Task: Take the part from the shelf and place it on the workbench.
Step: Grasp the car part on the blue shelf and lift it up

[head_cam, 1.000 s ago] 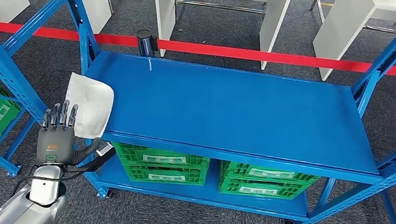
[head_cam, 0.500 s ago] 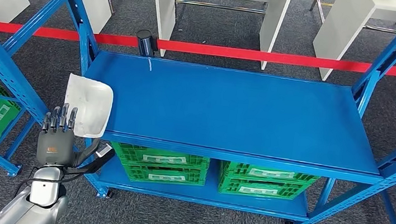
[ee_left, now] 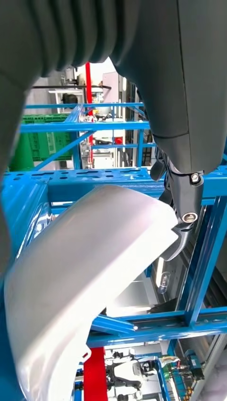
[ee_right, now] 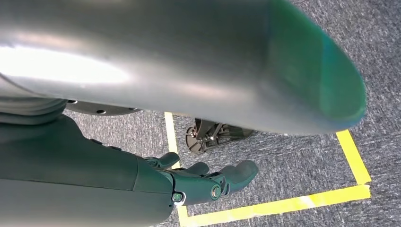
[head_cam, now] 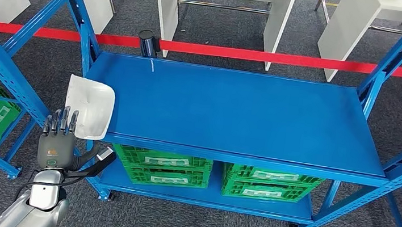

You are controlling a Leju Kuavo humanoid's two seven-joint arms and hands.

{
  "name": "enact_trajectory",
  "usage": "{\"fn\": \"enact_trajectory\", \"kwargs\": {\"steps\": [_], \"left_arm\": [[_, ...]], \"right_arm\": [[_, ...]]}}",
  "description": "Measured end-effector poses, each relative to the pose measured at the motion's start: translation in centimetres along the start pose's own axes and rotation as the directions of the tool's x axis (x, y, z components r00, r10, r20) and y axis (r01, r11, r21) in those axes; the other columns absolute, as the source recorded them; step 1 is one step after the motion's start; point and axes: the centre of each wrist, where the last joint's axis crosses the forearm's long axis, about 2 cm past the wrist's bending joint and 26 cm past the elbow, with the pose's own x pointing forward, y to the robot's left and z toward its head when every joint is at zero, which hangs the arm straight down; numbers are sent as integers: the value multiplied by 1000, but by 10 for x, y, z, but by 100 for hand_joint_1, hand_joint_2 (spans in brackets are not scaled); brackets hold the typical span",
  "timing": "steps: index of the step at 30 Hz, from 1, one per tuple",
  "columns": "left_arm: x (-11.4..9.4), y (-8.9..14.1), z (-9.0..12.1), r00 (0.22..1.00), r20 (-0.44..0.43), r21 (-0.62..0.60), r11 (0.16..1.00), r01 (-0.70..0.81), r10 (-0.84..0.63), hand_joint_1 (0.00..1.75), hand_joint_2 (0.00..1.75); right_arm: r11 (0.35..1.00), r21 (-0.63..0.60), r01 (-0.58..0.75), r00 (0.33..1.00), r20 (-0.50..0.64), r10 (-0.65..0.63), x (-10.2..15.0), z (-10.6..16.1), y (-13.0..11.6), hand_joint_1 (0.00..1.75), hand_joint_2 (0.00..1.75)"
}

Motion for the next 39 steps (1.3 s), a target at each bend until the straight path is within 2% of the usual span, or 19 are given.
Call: {"fn": "enact_trajectory", "kwargs": {"steps": [26,39], "left_arm": [[-2,0,-1,999,-50,-1,1000,-5,5,0,175],[-4,2,-8,1000,12,5,1000,-8,8,0,175]], "right_arm": [[1000,0,-1,1000,-1,1,0,0,0,0,0],[1000,0,-1,1000,-1,1,0,0,0,0,0]]}}
